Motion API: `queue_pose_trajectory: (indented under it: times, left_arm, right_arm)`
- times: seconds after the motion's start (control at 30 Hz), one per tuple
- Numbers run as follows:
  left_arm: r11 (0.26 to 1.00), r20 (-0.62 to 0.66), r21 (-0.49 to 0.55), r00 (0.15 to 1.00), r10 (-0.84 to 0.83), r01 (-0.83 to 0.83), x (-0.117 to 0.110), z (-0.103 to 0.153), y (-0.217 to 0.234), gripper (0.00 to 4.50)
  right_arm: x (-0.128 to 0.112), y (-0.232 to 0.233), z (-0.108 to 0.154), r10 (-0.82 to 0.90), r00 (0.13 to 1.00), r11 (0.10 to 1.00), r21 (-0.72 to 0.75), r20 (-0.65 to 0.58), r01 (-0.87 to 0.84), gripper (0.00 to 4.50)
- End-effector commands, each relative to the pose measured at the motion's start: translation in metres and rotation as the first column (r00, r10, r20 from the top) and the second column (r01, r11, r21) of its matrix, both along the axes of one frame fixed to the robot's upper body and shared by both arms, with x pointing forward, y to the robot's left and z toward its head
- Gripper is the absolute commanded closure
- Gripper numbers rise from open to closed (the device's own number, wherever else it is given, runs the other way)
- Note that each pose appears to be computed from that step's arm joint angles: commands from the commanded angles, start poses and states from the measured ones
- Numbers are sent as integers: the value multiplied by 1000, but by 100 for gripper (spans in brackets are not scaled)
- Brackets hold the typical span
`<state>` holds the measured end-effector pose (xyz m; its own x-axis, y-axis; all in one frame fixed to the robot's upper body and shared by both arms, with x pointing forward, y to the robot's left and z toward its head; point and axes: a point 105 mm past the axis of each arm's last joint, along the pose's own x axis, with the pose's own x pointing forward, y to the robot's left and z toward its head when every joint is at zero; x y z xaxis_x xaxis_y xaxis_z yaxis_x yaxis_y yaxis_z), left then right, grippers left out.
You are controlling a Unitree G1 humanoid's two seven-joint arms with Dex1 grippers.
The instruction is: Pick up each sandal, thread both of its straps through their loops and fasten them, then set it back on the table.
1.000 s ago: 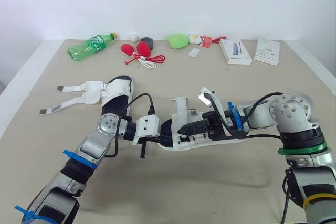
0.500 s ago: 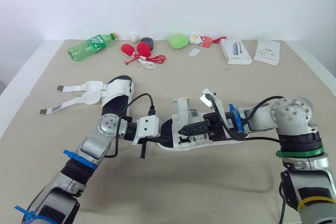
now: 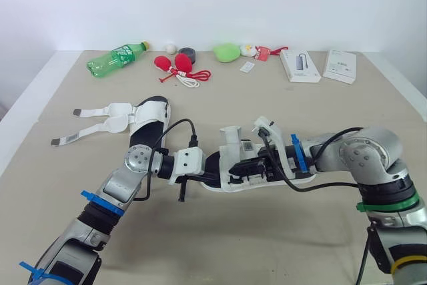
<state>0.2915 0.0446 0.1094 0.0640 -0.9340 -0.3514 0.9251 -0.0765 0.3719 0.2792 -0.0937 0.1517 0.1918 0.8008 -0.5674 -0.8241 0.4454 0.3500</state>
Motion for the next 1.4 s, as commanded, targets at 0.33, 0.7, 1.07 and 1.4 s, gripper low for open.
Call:
queue_pose_trajectory:
  times: [0.33, 0.7, 1.07, 1.4]
  left_arm:
    - [999, -12, 39, 1000, 12, -11, 2, -8, 2, 450]
    - [999, -12, 43, 1000, 6, -6, 1, -10, 2, 450]
    - [999, -9, 49, 1000, 3, -2, 1, -11, 3, 450]
    - [999, -5, 49, 1000, -9, 9, 1, -11, 1, 450]
  right_arm:
    - [-12, -3, -1, 37, 999, 999, -19, -11, -38, 446]
    - [-22, 6, 11, 89, 996, 995, 36, -15, -88, 446]
    - [-24, 1, 15, 106, 993, 993, 41, 57, -108, 218]
    - [19, 2, 45, -11, 990, 993, 118, 139, -6, 129]
